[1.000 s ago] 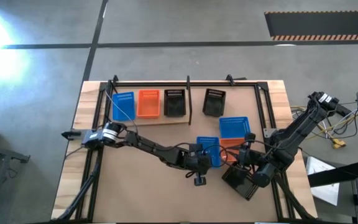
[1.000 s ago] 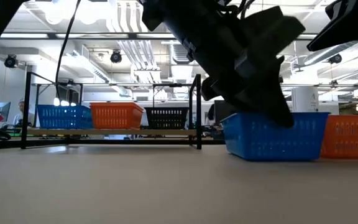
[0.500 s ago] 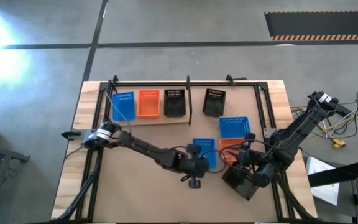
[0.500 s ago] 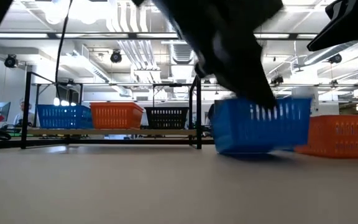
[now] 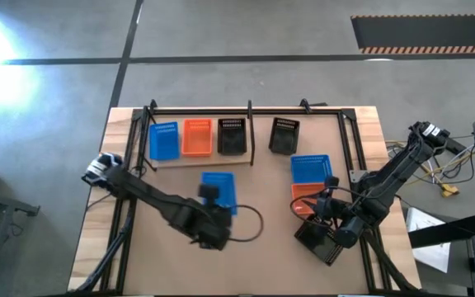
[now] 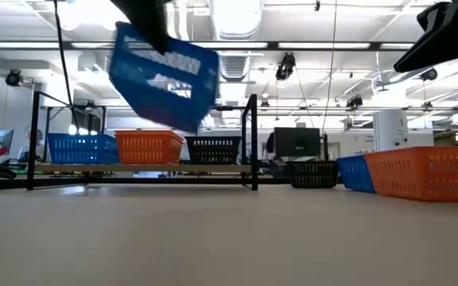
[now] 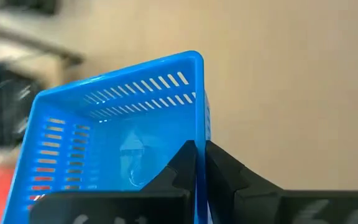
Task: Stack baskets on shelf by color
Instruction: Stack the bottom blue basket on top of the other blue basket on the shelf
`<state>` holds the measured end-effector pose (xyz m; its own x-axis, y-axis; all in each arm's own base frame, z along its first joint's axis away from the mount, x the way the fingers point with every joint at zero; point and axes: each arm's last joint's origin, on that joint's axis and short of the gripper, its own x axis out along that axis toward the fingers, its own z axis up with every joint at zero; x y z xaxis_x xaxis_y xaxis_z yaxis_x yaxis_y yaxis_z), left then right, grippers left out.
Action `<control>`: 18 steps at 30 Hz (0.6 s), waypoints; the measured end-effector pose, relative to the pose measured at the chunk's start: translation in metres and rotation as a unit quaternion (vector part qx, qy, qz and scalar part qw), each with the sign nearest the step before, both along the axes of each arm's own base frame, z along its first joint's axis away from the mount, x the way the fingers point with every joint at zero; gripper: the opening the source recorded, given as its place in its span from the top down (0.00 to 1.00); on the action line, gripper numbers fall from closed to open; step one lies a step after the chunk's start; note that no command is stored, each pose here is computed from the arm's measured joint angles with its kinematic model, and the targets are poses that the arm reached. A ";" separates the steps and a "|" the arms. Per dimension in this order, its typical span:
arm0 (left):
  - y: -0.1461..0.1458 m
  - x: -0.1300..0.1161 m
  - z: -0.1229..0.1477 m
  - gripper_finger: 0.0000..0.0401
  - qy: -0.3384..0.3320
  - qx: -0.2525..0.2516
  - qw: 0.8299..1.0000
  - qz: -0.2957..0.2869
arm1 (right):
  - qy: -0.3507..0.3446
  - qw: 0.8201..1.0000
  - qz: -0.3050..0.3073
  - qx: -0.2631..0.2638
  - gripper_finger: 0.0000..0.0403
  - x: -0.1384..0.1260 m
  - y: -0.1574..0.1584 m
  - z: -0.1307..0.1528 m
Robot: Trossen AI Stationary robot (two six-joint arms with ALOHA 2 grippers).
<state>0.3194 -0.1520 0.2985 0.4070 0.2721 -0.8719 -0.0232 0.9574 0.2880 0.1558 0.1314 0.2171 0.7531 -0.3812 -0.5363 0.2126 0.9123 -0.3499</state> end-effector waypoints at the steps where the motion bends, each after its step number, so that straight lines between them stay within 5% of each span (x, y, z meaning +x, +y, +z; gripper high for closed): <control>1: 0.004 -0.009 0.005 1.00 0.006 0.011 1.000 0.008 | 0.002 1.000 0.000 -0.002 0.88 0.000 0.000 -0.001; 9: 0.058 -0.087 0.024 1.00 -0.011 0.092 0.994 0.062 | 0.001 1.000 -0.001 0.000 0.88 0.000 0.000 -0.001; 14: 0.098 -0.136 0.009 1.00 0.028 0.139 0.990 0.019 | 0.000 1.000 -0.001 0.001 0.88 0.000 0.000 -0.001; 18: 0.129 -0.164 -0.009 1.00 0.037 0.152 0.985 0.069 | -0.002 1.000 -0.001 0.002 0.88 0.000 0.000 -0.001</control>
<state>0.1549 -0.0231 0.2898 0.2858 0.5738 -0.7676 -0.1139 0.8156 0.5673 0.1557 0.1314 0.2160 0.7542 -0.3810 -0.5349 0.2156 0.9130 -0.3463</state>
